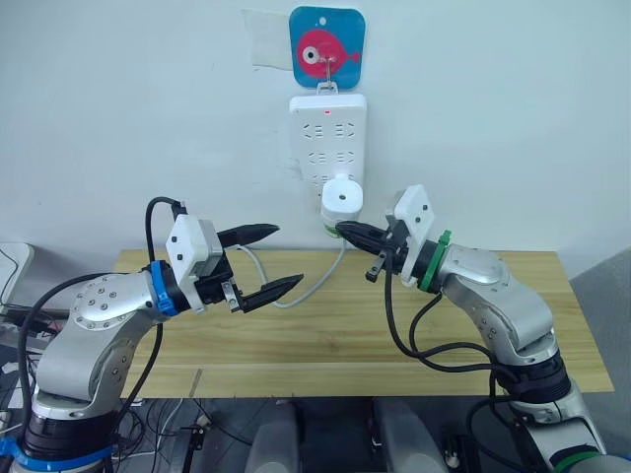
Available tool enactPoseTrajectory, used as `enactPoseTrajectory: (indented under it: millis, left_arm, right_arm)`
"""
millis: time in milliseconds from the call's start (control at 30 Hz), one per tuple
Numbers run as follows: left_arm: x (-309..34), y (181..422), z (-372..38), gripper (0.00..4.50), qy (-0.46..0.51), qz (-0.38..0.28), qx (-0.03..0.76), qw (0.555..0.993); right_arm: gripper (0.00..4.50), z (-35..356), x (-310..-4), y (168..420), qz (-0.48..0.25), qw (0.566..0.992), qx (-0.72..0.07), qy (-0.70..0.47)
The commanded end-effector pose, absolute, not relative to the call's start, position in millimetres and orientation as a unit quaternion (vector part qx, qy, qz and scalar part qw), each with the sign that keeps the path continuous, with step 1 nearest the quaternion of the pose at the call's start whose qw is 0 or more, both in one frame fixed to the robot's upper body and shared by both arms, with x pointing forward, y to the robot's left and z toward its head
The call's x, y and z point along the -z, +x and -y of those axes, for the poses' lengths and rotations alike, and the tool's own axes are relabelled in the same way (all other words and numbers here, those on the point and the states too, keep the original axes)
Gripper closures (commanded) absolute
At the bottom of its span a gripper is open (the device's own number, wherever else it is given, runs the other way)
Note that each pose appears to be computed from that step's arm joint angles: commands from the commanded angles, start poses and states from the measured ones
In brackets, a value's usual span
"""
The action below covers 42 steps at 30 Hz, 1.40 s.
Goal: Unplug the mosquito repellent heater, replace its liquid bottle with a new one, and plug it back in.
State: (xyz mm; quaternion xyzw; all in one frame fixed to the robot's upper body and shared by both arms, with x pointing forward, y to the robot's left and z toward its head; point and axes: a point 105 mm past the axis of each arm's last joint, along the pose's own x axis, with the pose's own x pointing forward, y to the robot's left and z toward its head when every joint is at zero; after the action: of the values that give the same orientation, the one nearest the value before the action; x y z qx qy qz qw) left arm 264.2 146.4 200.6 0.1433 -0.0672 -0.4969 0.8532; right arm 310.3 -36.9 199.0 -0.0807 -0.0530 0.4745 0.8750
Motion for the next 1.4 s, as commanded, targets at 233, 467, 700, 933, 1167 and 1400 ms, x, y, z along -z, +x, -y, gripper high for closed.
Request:
enactPoseTrajectory:
  millis: [233,467,700,933,1167,1400]
  left_arm:
    - [-204.5,261.4,-145.1,0.02,0.142,0.075,0.503,0.849]
    - [-204.6,263.9,-145.2,0.02,0.141,0.076,0.501,0.850]
    - [-207.4,264.9,-152.3,0.02,0.147,0.076,0.488,0.857]
    - [-207.8,264.2,-183.1,0.02,0.147,0.033,0.449,0.881]
    - [-206.0,262.5,-228.6,0.00,0.159,-0.055,0.370,0.913]
    - [-208.8,269.4,-246.1,0.00,0.205,-0.064,0.339,0.916]
  right_arm:
    - [4.50,57.7,-222.4,324.7,0.091,0.919,-0.377,-0.066]
    - [4.50,59.9,-221.5,325.0,0.086,0.921,-0.373,-0.070]
    - [4.50,49.9,-210.4,288.5,0.060,0.867,-0.485,-0.093]
    - [4.50,69.1,-209.1,256.5,0.027,0.807,-0.577,-0.124]
    - [2.93,124.4,-213.8,275.1,0.003,0.812,-0.563,-0.155]
    - [0.46,161.0,-221.7,291.1,-0.016,0.831,-0.529,-0.170]
